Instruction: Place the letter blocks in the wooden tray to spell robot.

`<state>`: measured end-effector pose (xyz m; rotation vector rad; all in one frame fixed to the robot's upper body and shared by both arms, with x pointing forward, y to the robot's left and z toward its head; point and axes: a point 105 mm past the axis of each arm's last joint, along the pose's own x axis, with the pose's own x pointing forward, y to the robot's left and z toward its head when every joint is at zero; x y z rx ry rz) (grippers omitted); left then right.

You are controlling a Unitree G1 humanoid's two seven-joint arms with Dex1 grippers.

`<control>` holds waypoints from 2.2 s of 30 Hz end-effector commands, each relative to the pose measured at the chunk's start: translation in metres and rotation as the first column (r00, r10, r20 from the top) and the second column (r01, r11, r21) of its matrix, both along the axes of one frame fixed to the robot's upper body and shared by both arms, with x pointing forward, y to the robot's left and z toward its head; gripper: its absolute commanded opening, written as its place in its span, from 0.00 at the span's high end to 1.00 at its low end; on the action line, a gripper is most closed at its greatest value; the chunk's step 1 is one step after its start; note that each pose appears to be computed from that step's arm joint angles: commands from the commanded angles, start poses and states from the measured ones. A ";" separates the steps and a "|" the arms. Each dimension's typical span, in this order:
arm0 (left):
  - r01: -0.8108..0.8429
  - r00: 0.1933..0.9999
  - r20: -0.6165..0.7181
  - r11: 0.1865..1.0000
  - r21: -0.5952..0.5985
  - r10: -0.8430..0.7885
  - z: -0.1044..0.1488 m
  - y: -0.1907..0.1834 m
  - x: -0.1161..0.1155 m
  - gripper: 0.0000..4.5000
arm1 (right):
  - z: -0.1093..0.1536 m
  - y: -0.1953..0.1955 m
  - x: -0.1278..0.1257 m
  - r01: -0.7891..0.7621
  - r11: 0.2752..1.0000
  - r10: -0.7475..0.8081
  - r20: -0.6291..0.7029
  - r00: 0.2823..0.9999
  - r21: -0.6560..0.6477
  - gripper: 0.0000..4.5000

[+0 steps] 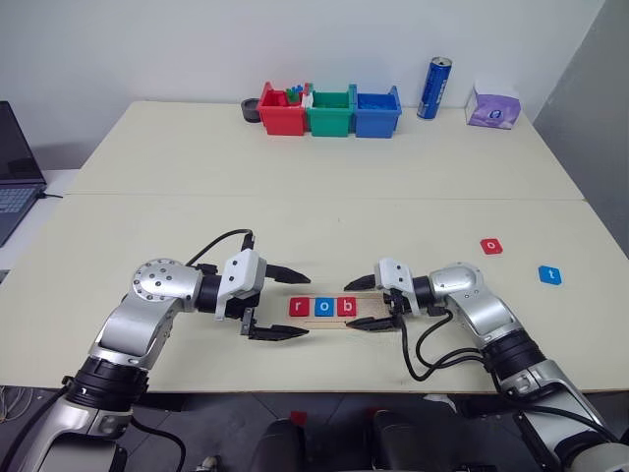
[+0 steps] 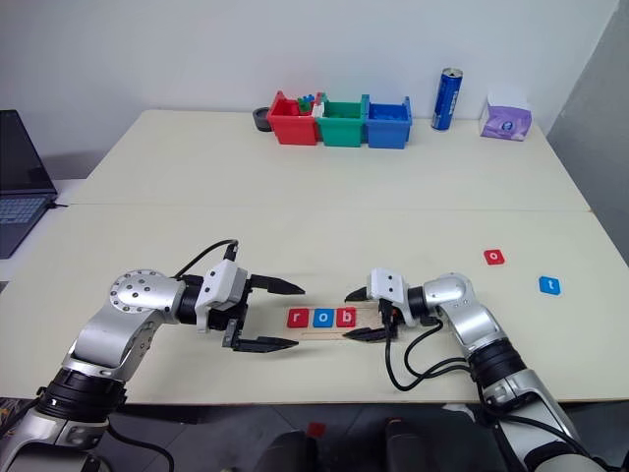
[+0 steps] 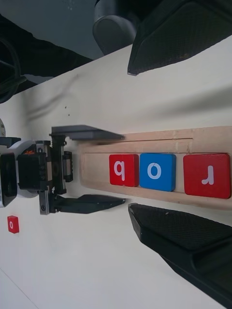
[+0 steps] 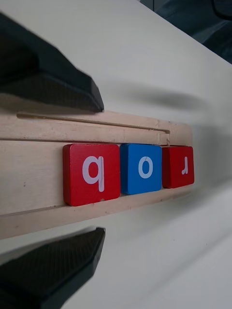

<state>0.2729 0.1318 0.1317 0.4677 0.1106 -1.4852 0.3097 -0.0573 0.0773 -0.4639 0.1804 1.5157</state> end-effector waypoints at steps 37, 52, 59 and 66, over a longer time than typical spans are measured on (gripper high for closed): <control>0.001 0.993 0.118 0.968 -0.250 0.030 0.031 -0.139 0.042 0.00 | 0.070 -0.202 0.042 0.937 0.283 -0.957 0.121 0.262 0.205 0.01; 0.001 0.992 0.122 0.964 -0.267 0.033 0.031 -0.149 0.043 0.00 | 0.050 -0.236 0.083 0.985 0.062 -0.994 -0.076 0.074 0.160 0.01; -0.007 0.993 0.116 0.966 -0.260 0.038 0.030 -0.140 0.042 0.00 | 0.038 -0.235 0.084 0.991 0.082 -0.993 -0.075 0.090 0.107 0.01; -0.006 0.994 0.102 0.971 -0.238 0.032 0.026 -0.133 0.039 0.00 | 0.027 -0.235 0.079 0.994 0.083 -0.992 -0.094 0.089 0.066 0.01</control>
